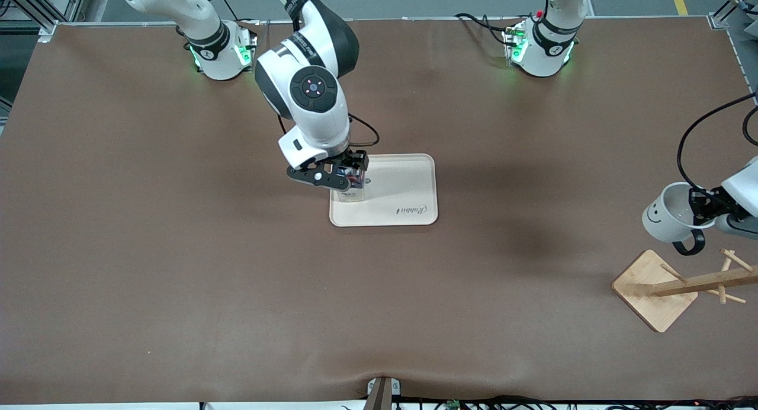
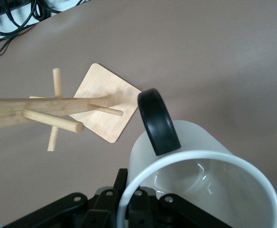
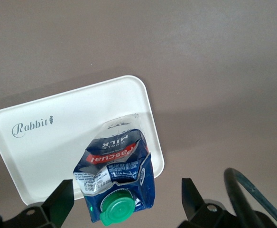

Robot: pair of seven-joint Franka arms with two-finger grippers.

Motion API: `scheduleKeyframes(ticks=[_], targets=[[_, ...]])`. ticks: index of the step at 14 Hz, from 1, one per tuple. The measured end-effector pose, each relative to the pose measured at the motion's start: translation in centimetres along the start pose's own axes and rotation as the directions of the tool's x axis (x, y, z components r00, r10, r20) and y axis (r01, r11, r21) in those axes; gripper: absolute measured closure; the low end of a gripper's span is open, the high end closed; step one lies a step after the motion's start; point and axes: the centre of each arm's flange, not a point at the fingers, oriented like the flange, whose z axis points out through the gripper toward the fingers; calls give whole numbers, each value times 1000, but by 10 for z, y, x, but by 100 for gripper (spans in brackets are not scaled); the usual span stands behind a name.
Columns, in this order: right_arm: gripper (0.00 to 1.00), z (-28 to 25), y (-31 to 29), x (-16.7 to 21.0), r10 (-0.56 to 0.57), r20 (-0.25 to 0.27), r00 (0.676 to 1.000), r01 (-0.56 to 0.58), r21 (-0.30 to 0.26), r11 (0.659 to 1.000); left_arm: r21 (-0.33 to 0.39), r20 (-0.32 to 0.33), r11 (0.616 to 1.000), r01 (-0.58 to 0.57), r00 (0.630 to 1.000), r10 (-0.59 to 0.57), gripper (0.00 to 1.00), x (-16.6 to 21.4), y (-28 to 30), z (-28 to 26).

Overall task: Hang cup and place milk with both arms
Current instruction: 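Hang the mug handle on the wooden stand while the right gripper grasps milk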

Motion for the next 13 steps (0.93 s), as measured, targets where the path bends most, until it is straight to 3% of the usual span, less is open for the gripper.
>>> scheduleKeyframes(ticks=[3,8,13], targets=[[0,6,-2,0,10,2,1000,-10,-5,1000,-6,-7,1000,-1,1000,1,95,1,-12,10],[0,14,-15,-4,38,-20,999,-38,23,999,46,-9,998,-46,999,47,95,1,-29,17],[0,37,-28,-14,12,-42,999,-13,-15,1000,41,-1,998,-36,999,36,95,-7,-49,25]])
